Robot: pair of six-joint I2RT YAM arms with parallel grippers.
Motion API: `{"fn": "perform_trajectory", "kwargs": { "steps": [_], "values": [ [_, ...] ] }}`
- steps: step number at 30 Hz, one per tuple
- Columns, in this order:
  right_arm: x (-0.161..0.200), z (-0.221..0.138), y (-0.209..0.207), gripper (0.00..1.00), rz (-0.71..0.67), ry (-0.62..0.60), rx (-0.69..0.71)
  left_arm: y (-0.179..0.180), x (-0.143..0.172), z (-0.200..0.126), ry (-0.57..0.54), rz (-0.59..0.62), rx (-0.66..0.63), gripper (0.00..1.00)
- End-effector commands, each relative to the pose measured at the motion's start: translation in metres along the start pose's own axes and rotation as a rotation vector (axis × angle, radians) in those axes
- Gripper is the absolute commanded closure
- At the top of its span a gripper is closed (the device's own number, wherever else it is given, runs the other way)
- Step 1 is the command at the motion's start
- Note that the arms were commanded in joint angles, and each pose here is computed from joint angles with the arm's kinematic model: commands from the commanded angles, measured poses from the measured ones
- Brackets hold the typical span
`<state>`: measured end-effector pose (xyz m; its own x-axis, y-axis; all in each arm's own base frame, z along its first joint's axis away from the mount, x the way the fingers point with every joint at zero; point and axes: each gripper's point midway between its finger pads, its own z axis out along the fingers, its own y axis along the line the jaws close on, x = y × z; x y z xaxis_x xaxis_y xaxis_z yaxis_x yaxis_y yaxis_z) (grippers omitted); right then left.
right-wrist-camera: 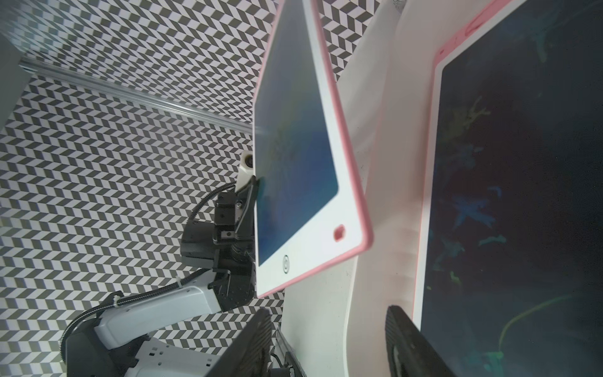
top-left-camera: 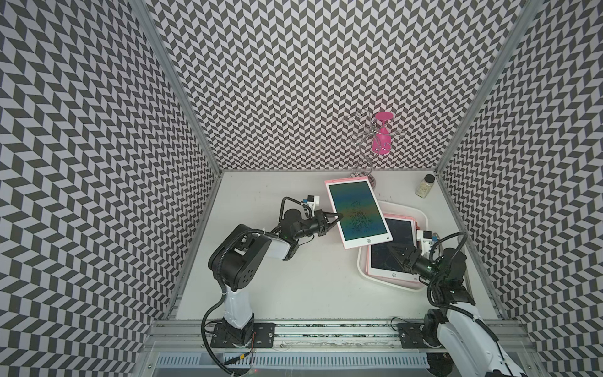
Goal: Take out the writing tablet from the storage box
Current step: Pick up the writing tablet from the storage box.
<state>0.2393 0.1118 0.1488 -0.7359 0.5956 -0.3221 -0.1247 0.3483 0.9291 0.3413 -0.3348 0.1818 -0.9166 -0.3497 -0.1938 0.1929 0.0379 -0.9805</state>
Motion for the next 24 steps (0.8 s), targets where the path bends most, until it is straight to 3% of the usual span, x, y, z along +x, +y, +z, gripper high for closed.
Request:
{"fn": "perform_trajectory", "kwargs": {
  "steps": [1,10,24],
  "values": [
    [-0.005,0.002,0.012,0.43,-0.021,-0.020,-0.050,-0.034,-0.008,0.000,-0.095,0.024,0.114,1.00],
    [0.008,0.021,0.023,0.46,0.008,0.053,-0.097,-0.039,-0.005,-0.003,-0.154,0.000,0.128,1.00],
    [-0.023,0.044,0.052,0.54,-0.019,0.032,-0.132,-0.032,0.016,0.006,-0.194,-0.039,0.141,1.00]
  ]
}}
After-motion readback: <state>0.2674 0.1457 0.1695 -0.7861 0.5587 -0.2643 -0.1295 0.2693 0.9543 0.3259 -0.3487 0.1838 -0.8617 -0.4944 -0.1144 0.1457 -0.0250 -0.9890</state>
